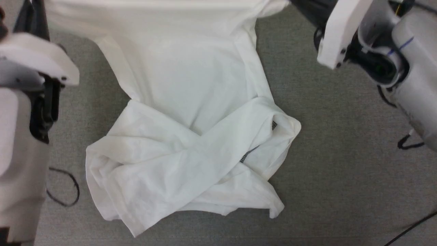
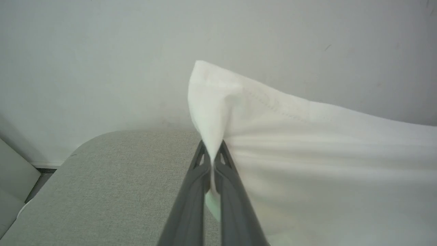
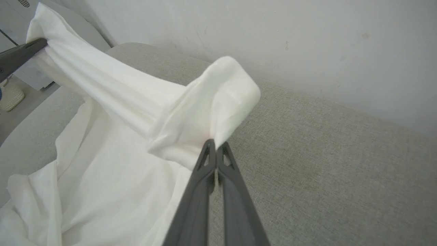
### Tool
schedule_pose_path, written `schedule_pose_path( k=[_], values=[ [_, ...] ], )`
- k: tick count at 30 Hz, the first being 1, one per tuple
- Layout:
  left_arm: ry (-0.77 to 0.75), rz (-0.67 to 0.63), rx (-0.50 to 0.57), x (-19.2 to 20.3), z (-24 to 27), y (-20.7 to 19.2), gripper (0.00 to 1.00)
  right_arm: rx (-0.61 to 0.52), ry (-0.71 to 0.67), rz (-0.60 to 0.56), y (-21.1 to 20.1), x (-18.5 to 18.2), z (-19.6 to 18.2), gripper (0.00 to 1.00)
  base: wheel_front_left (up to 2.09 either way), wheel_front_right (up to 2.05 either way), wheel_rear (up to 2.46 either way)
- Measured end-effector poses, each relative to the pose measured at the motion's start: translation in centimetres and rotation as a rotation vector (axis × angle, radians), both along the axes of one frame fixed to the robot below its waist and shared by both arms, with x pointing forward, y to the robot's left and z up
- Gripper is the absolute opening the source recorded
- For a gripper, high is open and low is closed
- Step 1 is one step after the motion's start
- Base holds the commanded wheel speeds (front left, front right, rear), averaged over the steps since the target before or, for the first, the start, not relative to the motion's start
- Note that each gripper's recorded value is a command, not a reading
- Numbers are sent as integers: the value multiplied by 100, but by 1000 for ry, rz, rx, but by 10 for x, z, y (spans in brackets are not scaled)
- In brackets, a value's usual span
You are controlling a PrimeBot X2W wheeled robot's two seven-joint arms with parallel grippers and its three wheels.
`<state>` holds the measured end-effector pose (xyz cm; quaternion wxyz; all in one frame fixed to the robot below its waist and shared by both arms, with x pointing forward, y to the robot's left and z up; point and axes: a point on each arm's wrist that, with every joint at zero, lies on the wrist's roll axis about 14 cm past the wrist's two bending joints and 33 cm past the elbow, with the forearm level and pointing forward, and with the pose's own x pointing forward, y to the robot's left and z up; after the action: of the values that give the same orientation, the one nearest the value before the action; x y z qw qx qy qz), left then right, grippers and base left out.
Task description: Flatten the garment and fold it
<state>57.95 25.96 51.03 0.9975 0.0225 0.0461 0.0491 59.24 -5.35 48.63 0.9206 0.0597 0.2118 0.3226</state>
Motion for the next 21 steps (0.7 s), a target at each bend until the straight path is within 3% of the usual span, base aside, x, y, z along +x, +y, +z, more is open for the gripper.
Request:
schedule_pose_path(
  k=[12, 16, 21],
  values=[
    [50, 11, -86, -107, -3, -9, 0, 21, 29, 96, -16, -111, 10, 0, 0, 0, 0],
    [148, 22, -125, -140, -25, -13, 0, 7, 125, 120, -19, -153, -10, 0, 0, 0, 0],
    [276, 55, -178, -177, -61, -19, 0, 12, 231, 67, -33, -189, -41, 0, 0, 0, 0]
  ],
)
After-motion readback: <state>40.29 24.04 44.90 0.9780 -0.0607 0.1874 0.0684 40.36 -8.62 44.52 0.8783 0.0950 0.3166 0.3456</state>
